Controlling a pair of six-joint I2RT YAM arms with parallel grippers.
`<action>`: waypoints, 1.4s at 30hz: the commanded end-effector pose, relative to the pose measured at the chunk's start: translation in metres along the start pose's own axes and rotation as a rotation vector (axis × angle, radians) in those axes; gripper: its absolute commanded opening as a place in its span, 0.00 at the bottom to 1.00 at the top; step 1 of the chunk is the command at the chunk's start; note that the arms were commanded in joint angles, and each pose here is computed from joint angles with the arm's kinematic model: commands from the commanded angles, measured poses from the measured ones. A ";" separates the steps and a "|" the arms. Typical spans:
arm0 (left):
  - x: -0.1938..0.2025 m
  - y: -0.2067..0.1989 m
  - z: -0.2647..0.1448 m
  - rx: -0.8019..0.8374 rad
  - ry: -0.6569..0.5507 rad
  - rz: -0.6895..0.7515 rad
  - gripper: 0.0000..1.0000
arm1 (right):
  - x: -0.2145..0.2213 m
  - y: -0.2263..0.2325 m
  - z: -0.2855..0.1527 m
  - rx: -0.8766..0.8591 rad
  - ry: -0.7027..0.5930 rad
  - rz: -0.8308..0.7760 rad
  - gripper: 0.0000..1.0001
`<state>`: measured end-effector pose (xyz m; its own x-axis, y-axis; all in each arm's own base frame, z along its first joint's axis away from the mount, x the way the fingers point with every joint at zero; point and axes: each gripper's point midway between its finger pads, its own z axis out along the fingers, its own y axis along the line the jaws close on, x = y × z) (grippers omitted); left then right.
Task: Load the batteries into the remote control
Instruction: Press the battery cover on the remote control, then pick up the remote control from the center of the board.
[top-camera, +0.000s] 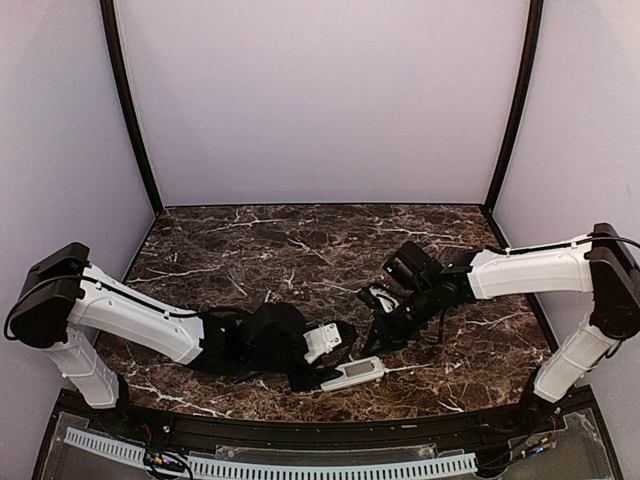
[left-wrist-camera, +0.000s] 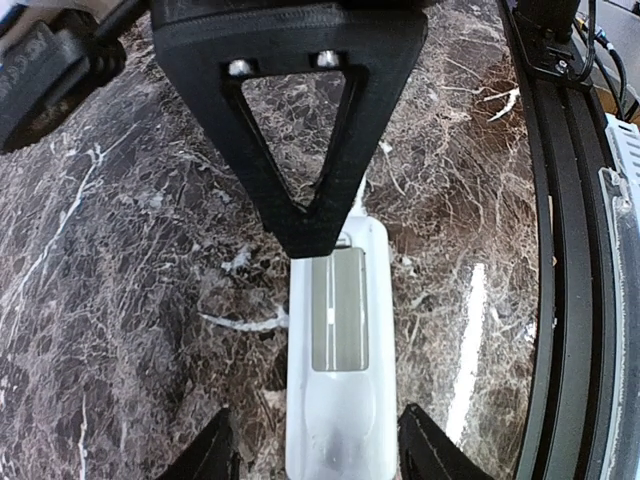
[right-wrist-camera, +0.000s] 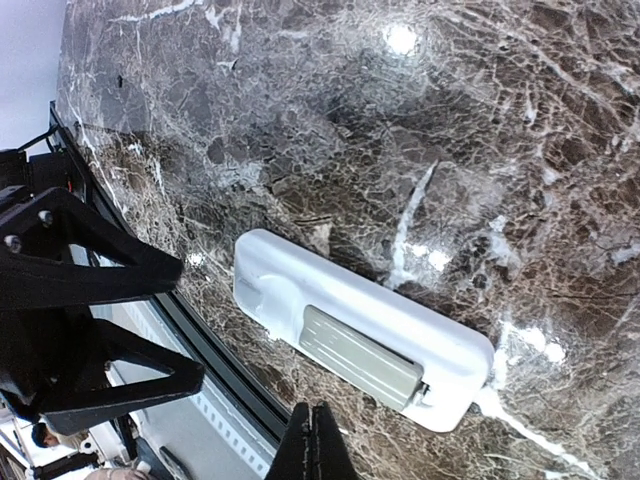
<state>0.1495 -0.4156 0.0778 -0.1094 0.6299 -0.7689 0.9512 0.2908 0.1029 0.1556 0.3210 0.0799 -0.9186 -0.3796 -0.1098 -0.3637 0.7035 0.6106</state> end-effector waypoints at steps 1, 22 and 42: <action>0.010 0.015 -0.019 -0.055 0.008 -0.034 0.54 | 0.009 -0.011 0.024 -0.016 0.033 0.026 0.00; 0.002 0.080 -0.078 -0.216 -0.080 -0.296 0.60 | -0.032 0.034 -0.027 0.028 -0.081 -0.226 0.31; 0.019 0.145 -0.191 -0.603 -0.202 -0.529 0.77 | -0.001 0.050 0.076 0.418 0.246 -1.131 0.98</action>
<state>0.2318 -0.2374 0.2134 -0.3680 0.1531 -0.9172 0.4994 0.8645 -0.0561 0.1214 0.4086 0.0679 -0.1351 -0.9394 -0.3152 -0.9907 0.1223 0.0601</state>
